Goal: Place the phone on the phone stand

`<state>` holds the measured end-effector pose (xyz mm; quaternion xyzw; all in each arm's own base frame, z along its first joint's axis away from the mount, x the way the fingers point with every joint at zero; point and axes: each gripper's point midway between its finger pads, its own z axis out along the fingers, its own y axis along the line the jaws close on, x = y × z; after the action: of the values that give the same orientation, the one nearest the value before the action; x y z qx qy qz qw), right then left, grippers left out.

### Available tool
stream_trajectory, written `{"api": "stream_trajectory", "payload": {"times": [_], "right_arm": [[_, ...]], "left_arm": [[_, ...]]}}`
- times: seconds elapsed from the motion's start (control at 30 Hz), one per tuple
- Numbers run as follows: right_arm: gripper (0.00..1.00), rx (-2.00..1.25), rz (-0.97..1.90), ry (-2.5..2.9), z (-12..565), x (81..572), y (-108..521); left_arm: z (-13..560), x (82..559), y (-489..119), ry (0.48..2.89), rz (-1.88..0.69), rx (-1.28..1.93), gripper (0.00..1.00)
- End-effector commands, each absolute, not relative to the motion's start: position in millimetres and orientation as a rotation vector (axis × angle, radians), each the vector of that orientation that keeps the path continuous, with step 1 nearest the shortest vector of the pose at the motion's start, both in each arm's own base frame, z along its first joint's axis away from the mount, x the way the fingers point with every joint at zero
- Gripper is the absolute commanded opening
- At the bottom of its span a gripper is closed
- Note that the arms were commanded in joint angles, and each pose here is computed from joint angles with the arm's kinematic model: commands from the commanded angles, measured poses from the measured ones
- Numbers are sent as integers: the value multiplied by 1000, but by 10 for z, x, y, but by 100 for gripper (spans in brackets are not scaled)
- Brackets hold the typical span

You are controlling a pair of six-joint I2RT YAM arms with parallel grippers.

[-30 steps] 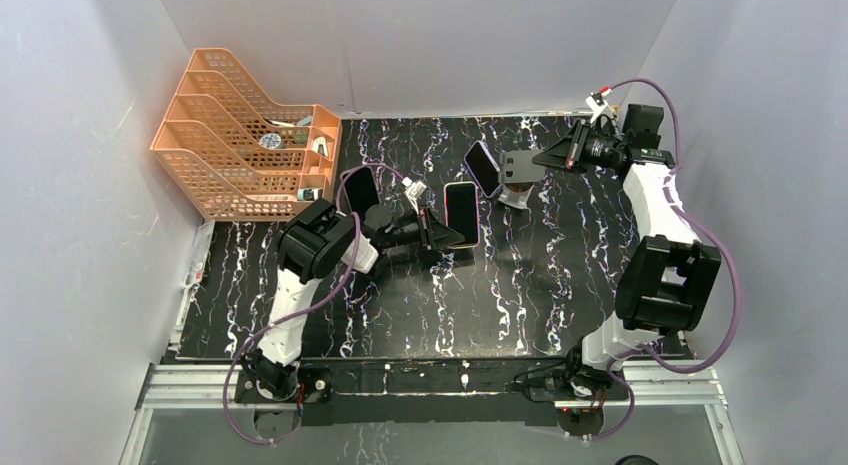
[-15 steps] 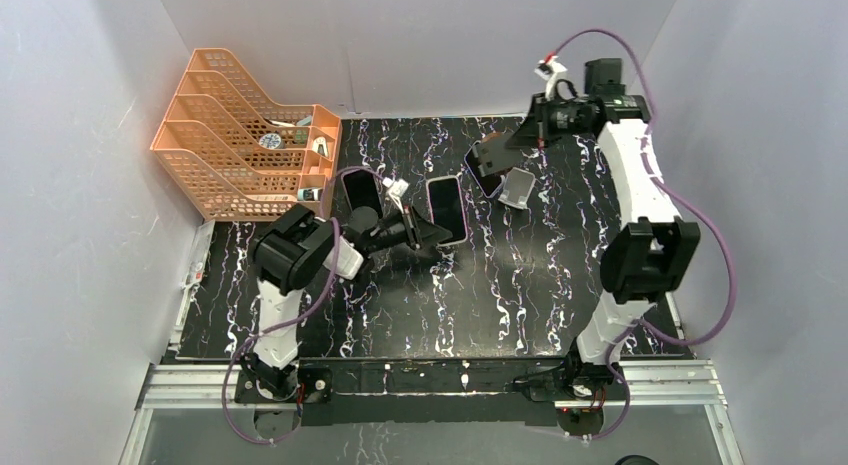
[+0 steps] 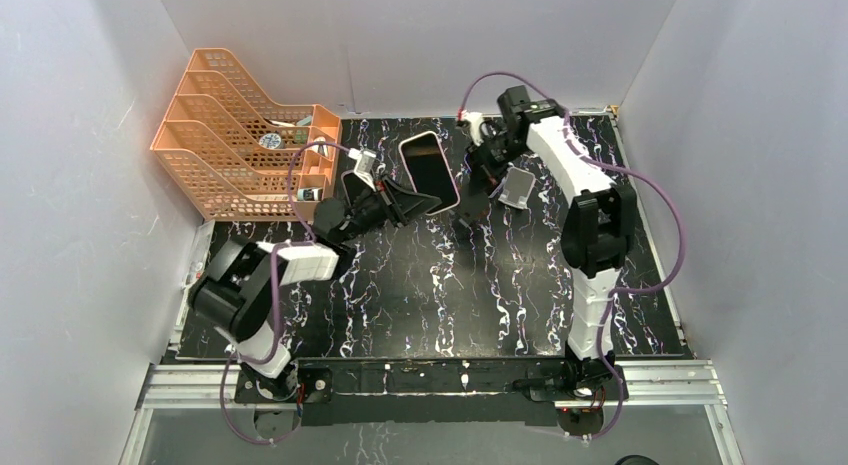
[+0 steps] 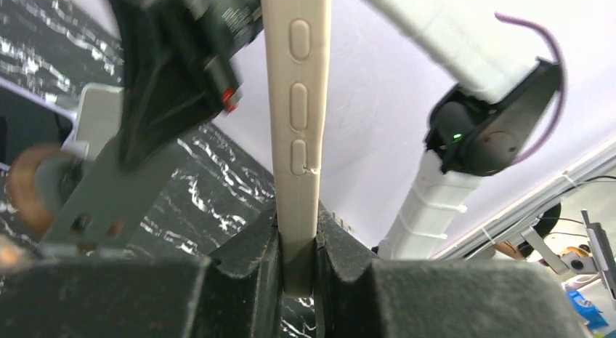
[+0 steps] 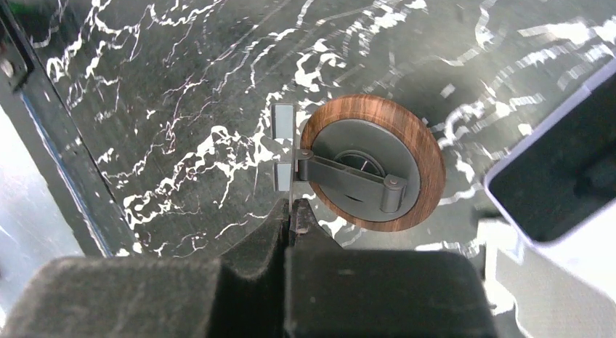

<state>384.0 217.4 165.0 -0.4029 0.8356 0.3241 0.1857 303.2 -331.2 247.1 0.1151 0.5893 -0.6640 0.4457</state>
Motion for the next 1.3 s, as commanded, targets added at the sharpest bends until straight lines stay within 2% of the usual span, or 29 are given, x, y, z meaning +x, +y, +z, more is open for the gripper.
{"api": "stream_trajectory", "payload": {"times": [0.0, 0.2, 0.33, 0.5, 0.8, 0.93, 0.97, 1.17, 1.27], "right_arm": [[1, -1398, 908, 2144, 1755, 3762, 2496], [1, -1571, 898, 2051, 1521, 3708, 2897], [1, -1647, 869, 2116, 1204, 3655, 3078], [1, -1764, 807, 2169, 832, 3501, 3250], [2, -1917, 634, 2180, 557, 3420, 3351], [38, -1899, 567, 2173, 540, 3518, 3341], [42, -1901, 552, 2160, 543, 3540, 3338], [44, -1825, 409, 2056, 650, 3888, 3312], [44, -1663, 543, 1921, 932, 4162, 3429]], "left_arm": [[3476, 2698, -2945, 1088, -1543, 420, 0], [3572, 2689, -2684, 1154, -1247, 438, 0], [3545, 2661, -2565, 1208, -1147, 446, 0], [3388, 2651, -2526, 1259, -1122, 439, 0], [3222, 2708, -2555, 1306, -1120, 436, 0], [3197, 2715, -2558, 1311, -1117, 438, 0], [3191, 2718, -2560, 1313, -1116, 439, 0], [3171, 2726, -2566, 1318, -1116, 441, 0], [3163, 2722, -2568, 1319, -1116, 445, 0]]}}
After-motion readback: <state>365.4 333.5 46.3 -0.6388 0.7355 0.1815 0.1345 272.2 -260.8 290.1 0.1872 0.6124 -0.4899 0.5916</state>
